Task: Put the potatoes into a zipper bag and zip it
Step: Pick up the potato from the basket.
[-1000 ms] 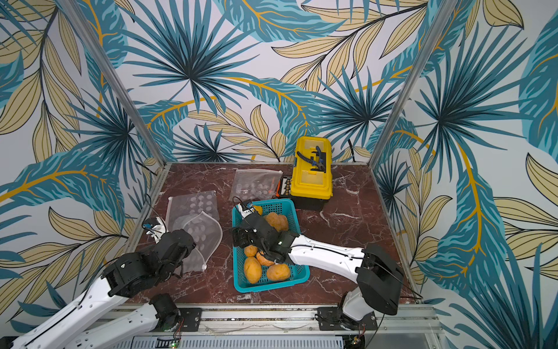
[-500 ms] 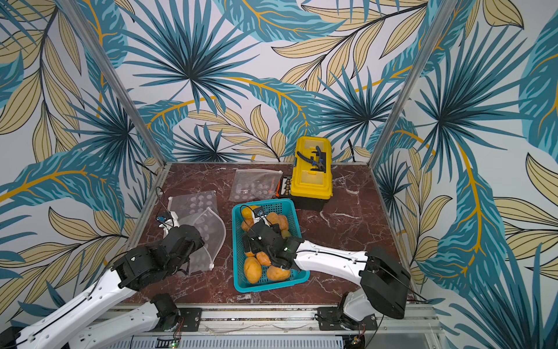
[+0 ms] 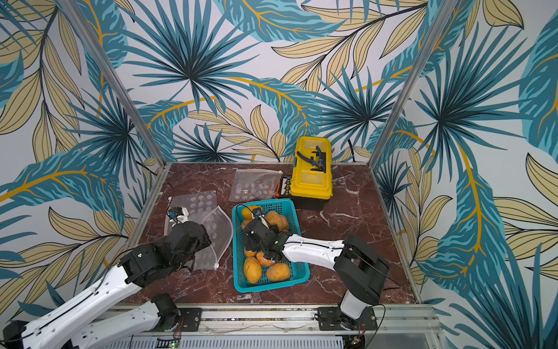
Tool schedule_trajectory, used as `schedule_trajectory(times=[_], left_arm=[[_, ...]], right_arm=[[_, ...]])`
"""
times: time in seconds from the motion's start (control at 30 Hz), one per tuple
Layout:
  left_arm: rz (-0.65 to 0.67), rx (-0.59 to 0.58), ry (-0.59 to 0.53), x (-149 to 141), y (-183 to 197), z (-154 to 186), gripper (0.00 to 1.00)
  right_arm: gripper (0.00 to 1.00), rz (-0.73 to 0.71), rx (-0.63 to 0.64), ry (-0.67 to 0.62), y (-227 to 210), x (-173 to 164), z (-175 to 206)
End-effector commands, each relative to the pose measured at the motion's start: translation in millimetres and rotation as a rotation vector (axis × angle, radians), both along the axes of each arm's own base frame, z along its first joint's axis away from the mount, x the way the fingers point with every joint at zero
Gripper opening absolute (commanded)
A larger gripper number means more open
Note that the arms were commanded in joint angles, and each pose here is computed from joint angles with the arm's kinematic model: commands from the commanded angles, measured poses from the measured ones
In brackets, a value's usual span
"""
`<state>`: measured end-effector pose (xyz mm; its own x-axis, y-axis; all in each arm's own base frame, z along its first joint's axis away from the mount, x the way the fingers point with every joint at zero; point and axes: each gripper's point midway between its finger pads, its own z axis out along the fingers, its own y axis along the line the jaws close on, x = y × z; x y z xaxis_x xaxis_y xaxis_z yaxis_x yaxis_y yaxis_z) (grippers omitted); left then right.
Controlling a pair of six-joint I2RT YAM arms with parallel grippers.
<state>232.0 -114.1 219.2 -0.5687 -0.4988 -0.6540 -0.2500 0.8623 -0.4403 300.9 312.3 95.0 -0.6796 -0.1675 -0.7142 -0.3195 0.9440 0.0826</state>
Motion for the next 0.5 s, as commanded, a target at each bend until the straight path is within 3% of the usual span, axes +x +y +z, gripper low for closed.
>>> schedule_trajectory(times=[0.0,0.2,0.3,0.47], left_arm=[[-0.023,-0.024,-0.040,4,-5,15,0.00],[-0.045,-0.033,-0.061,4,-8,18,0.00],[-0.067,-0.040,-0.068,6,-13,17,0.00],[-0.089,-0.048,-0.062,7,-19,15,0.00]], right_arm=[[0.92,-0.007,0.009,0.011,7,7,-2],[0.81,-0.014,0.026,0.025,5,10,-6],[0.69,-0.022,0.044,0.010,-1,7,2],[0.59,-0.027,0.083,-0.021,-16,-3,21]])
